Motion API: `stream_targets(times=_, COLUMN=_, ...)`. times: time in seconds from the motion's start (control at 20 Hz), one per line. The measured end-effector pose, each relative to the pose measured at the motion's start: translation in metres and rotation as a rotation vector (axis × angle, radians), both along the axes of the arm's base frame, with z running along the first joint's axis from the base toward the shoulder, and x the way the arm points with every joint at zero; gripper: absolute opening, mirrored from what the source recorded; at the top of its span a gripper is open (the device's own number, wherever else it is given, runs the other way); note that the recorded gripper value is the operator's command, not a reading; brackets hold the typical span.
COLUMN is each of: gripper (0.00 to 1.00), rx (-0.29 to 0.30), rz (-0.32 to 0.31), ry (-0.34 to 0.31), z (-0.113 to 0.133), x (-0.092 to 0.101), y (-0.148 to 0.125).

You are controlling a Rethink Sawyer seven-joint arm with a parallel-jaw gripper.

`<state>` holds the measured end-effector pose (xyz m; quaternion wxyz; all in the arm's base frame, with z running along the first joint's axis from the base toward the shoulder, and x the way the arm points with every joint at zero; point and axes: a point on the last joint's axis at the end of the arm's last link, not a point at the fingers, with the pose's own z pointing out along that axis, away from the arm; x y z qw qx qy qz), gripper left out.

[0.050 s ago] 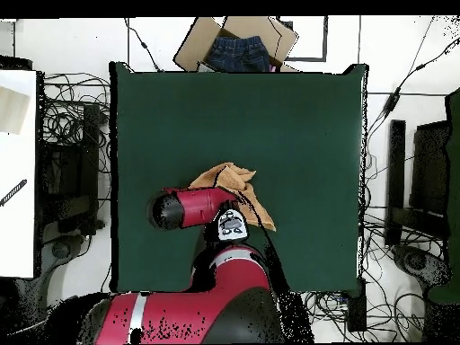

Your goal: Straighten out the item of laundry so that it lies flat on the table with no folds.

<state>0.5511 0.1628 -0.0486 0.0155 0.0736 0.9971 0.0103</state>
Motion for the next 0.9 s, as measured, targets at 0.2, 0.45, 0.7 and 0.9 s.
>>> stream_targets(times=0.2, gripper=1.0, rx=0.001, rz=-0.007, ry=0.001, z=0.0, x=0.0006, y=-0.0001)
stream_targets(times=0.45, gripper=1.0, rx=0.003, rz=-0.02, ry=0.004, z=-0.0006, x=0.0014, y=-0.0005)
stream_targets(times=0.7, gripper=1.0, rx=0.006, rz=-0.035, ry=0.006, z=-0.001, x=0.0029, y=-0.002)
stream_targets(times=0.9, gripper=1.0, rx=0.007, rz=-0.043, ry=0.007, z=-0.0015, x=0.0043, y=-0.0039)
